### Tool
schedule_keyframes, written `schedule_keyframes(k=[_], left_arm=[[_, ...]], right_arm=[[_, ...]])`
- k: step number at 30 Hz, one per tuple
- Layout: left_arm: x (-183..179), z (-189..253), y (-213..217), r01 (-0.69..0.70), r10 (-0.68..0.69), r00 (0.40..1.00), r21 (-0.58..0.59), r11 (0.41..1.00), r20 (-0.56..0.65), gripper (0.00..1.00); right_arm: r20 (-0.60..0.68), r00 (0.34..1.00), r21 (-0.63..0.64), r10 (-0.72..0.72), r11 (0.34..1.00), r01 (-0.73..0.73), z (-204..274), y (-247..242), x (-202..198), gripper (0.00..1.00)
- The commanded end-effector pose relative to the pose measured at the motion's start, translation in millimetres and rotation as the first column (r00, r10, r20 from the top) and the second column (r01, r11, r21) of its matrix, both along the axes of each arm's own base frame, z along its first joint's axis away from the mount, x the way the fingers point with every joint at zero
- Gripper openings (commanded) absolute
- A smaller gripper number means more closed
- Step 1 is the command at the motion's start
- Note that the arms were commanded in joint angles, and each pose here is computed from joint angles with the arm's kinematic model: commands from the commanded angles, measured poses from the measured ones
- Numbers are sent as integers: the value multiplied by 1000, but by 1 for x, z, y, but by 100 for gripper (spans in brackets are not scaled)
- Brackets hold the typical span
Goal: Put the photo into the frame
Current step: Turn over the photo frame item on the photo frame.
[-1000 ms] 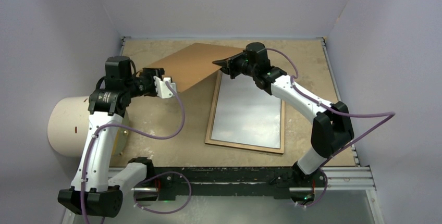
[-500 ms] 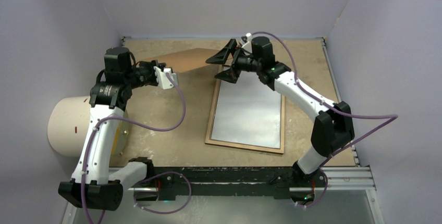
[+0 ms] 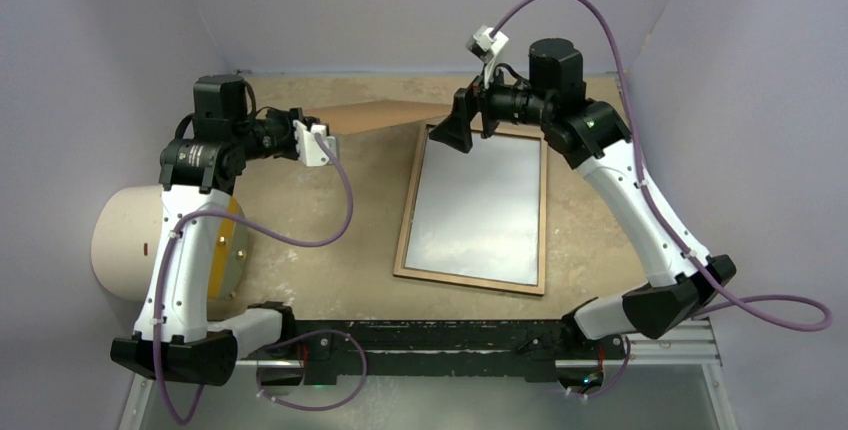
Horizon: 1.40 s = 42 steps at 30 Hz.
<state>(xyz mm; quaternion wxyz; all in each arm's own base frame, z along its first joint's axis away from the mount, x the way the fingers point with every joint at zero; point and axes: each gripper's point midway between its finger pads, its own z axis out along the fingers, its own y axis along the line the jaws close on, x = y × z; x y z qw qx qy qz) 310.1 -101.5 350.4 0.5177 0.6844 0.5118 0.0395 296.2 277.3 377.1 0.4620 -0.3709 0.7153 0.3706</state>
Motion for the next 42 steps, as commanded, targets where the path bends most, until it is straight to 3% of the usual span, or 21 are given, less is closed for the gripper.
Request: schedule_keyframes(k=[1,6,10,17,25,27,30,34,35,36,38,42], left_arm=[[-5,23,-4,52,-53,995,11,999,88,0],[-11,20,-6,79,-81,995,29,996,65,0],[-20,11,-7,122,-124,992,64,990,25,0],[-26,5,-7,143,-145,989,85,986,8,0],[-23,8,-8,138,-140,990,78,987,14,0],[-22,9,-8,138,-140,990,78,987,17,0],[-21,13,-9,136,-138,990,67,988,24,0],[-17,23,-10,121,-122,991,38,992,50,0],[-16,28,-11,109,-109,992,15,994,59,13],[-13,35,-12,92,-91,993,-14,996,74,34],[-9,54,-14,65,-54,991,-82,995,126,58],[13,109,-6,-63,145,960,-322,945,238,83]], right_arm=[[140,980,-164,139,980,-115,-30,6,-3,98],[310,902,-172,302,950,-259,-35,31,-27,99],[392,866,-163,312,950,-268,-34,39,-22,99],[399,845,-204,355,933,-296,-52,57,-10,94],[399,818,-232,414,909,-347,-66,79,-22,83],[402,818,-244,410,910,-337,-69,83,-21,76],[412,823,-256,391,917,-307,-73,90,-12,57],[412,853,-256,321,939,-230,-75,94,8,18],[411,863,-246,293,948,-204,-73,95,14,8],[406,873,-234,270,954,-186,-73,96,18,0],[397,890,-205,226,967,-154,-70,98,23,0],[397,907,-83,140,990,-116,-49,100,24,0]])
